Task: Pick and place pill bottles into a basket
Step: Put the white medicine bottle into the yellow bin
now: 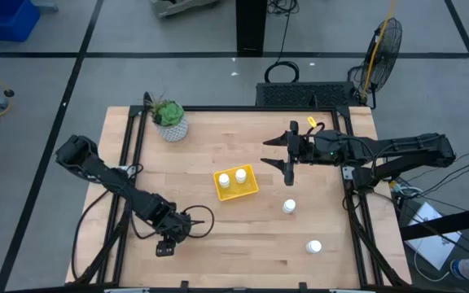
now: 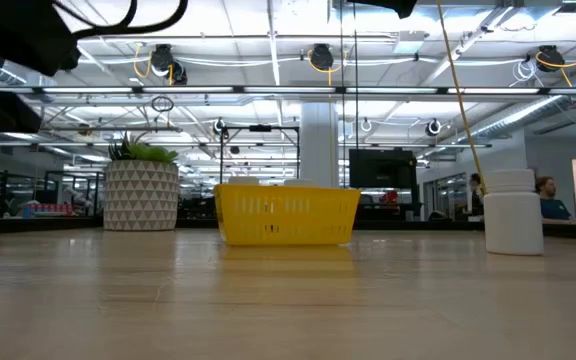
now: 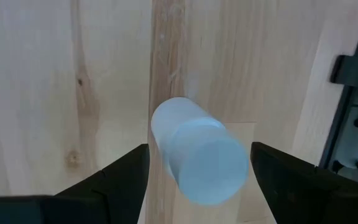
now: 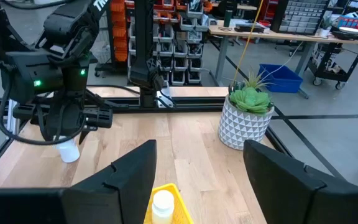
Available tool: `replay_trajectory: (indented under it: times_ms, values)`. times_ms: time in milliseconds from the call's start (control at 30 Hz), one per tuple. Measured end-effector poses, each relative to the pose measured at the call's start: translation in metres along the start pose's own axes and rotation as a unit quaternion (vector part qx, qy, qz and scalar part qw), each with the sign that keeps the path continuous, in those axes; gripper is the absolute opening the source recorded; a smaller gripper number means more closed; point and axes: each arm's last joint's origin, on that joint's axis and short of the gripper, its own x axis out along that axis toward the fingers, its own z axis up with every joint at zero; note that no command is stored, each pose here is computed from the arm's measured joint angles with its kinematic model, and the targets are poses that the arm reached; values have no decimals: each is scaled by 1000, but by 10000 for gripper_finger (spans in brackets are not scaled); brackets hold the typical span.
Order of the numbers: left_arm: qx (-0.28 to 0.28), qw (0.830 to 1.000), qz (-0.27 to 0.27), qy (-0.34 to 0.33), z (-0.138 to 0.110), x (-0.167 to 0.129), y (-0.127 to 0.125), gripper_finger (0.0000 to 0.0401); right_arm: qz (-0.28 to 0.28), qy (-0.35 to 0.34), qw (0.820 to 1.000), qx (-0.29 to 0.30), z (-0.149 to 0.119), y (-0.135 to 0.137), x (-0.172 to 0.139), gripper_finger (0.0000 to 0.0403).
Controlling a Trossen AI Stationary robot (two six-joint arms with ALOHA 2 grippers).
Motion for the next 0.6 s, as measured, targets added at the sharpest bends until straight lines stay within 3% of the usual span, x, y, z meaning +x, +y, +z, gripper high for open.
replay_trajectory:
  times_ms: [433,600]
  values:
    - [24,1000,14,4,2,6,1,280,0,0,1000,1,0,0,0,233]
    - [25,1000,10,6,2,6,1,217,0,0,1000,1,0,0,0,233]
